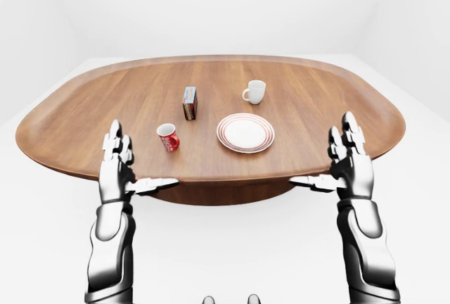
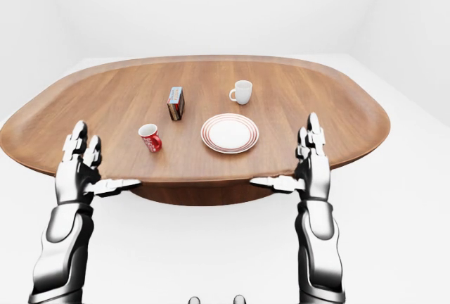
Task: Pick up the red mug and put it on the plate
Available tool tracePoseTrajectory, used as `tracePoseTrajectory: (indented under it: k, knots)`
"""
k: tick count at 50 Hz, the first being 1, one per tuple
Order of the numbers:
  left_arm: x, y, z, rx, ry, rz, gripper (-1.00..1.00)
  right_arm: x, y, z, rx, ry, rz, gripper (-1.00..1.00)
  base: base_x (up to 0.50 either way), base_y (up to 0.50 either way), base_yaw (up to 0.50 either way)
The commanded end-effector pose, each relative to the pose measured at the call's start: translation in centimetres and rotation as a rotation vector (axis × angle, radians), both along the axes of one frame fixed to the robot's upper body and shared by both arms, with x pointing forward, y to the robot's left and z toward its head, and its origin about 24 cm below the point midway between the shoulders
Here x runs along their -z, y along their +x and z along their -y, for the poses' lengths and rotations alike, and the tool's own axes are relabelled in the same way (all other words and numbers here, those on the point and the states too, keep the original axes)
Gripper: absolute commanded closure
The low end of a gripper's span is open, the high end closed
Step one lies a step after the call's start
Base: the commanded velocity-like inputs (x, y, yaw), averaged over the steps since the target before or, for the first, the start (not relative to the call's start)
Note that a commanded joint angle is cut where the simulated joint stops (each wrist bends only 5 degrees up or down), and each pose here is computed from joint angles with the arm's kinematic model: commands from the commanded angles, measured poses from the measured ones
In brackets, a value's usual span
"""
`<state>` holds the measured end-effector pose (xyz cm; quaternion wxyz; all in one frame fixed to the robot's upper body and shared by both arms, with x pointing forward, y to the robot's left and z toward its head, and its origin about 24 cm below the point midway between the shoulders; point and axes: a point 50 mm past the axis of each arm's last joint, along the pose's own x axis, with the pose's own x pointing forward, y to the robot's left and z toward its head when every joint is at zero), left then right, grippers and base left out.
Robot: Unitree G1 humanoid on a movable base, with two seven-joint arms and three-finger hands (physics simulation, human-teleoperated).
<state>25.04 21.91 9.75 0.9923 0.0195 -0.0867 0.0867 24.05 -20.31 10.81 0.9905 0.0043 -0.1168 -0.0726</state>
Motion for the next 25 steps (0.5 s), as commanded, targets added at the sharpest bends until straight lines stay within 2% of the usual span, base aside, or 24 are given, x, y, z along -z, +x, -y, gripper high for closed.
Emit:
tracePoseTrajectory:
  k: [1,4,8,12,25]
  knots:
    - [-4.4,-1.9,-5.4,-0.181,0.03,0.172,-1.0,-4.8,-2.3,4.3,0.142,0.007,0.216,-1.0,0.0,0.0,0.0]
    - [-4.9,-2.5,-6.7,-0.242,0.012,0.199,-1.0,-4.3,-2.5,5.5,0.182,0.021,0.196,-1.0,0.0,0.0,0.0]
    - [-5.0,-3.1,-8.4,-0.337,-0.002,0.203,-1.0,-5.6,-3.6,7.0,0.233,0.038,0.259,-1.0,0.0,0.0,0.0]
    - [-4.6,-3.2,-8.8,-0.35,-0.023,0.188,-1.0,-5.6,-3.8,7.4,0.242,0.045,0.261,-1.0,0.0,0.0,0.0]
    - [-4.6,-3.2,-8.7,-0.357,-0.016,0.187,-1.0,-5.2,-3.4,7.2,0.232,0.038,0.239,-1.0,0.0,0.0,0.0]
